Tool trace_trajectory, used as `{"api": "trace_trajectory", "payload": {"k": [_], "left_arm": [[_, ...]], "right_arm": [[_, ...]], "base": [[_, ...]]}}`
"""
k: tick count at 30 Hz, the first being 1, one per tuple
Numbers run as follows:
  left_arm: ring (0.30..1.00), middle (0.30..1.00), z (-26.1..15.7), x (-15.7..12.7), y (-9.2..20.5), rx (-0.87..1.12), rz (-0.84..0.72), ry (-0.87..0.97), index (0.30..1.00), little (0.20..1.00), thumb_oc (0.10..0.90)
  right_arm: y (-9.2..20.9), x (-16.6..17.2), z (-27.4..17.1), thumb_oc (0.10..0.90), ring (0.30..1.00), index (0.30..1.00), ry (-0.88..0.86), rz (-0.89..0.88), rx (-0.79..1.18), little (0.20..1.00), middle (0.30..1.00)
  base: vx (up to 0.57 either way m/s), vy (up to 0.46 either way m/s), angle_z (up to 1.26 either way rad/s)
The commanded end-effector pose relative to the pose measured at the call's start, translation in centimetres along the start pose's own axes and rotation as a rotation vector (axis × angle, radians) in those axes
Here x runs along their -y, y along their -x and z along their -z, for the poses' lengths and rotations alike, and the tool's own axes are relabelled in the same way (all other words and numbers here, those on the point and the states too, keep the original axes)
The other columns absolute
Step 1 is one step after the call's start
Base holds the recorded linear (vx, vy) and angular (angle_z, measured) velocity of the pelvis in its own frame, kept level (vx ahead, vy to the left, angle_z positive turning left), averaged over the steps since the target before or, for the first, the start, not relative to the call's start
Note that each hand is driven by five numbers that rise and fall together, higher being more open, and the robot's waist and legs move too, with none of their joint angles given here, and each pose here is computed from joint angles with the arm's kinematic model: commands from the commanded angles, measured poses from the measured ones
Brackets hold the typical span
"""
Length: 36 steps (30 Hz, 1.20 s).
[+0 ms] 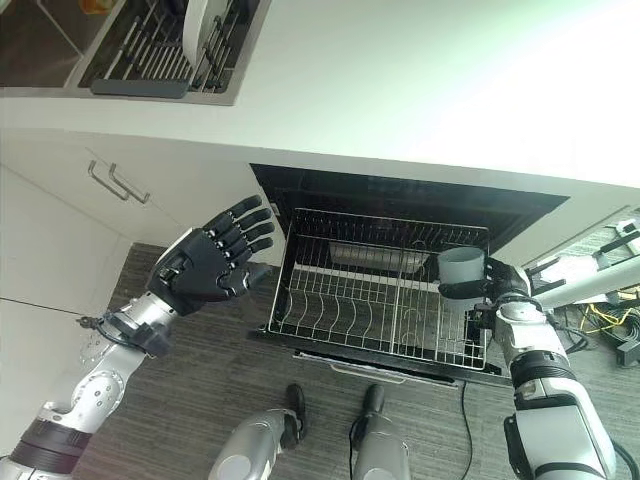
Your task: Place the dishes in the dishwasher.
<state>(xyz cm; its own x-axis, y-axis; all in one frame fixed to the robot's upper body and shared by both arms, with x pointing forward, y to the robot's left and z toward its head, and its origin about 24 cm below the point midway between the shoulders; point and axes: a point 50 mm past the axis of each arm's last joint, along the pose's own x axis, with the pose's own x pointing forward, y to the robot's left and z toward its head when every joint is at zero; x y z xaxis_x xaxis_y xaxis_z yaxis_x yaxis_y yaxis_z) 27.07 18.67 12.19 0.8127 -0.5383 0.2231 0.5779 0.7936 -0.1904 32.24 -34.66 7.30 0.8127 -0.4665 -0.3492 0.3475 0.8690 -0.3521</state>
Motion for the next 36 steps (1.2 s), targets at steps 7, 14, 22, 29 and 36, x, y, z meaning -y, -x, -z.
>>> {"api": "trace_trajectory", "payload": {"k": [7,14,22,29,36], "left_arm": [[0.9,0.9,-3.3,2.1,-0.6,0.169,0.121,-0.036,0.9,0.9,0.8],[0.9,0.9,-3.0,2.1,0.2,0.161,0.094,-0.028,0.9,0.9,0.8],[0.9,0.9,-3.4,0.9,3.1,0.258,-0.049,-0.049,0.9,0.9,0.8],[0.9,0.9,-2.9,0.2,5.4,0.301,-0.192,-0.059,0.9,0.9,0.8],[0.9,0.9,-3.6,0.1,6.4,0.35,-0.229,-0.073,0.9,0.9,0.8]], "right_arm": [[0.6,1.4,-2.4,0.8,0.9,0.9,0.118,0.104,0.062,0.9,0.9],[1.2,1.2,-1.5,0.8,0.9,0.9,0.096,0.121,0.025,0.9,0.9],[5.9,-2.8,0.9,0.8,0.9,0.9,-0.217,-0.093,0.21,0.9,0.9],[12.0,-3.4,-0.4,0.8,0.9,0.9,-0.381,-0.216,0.523,0.9,0.9],[13.8,-1.6,-1.6,0.8,0.9,0.9,-0.355,-0.185,0.652,0.9,0.9]], "base": [[0.06,0.013,-0.03],[0.09,0.029,-0.04],[0.06,0.057,-0.07],[0.02,0.142,-0.06],[0.02,0.056,0.02]]}}
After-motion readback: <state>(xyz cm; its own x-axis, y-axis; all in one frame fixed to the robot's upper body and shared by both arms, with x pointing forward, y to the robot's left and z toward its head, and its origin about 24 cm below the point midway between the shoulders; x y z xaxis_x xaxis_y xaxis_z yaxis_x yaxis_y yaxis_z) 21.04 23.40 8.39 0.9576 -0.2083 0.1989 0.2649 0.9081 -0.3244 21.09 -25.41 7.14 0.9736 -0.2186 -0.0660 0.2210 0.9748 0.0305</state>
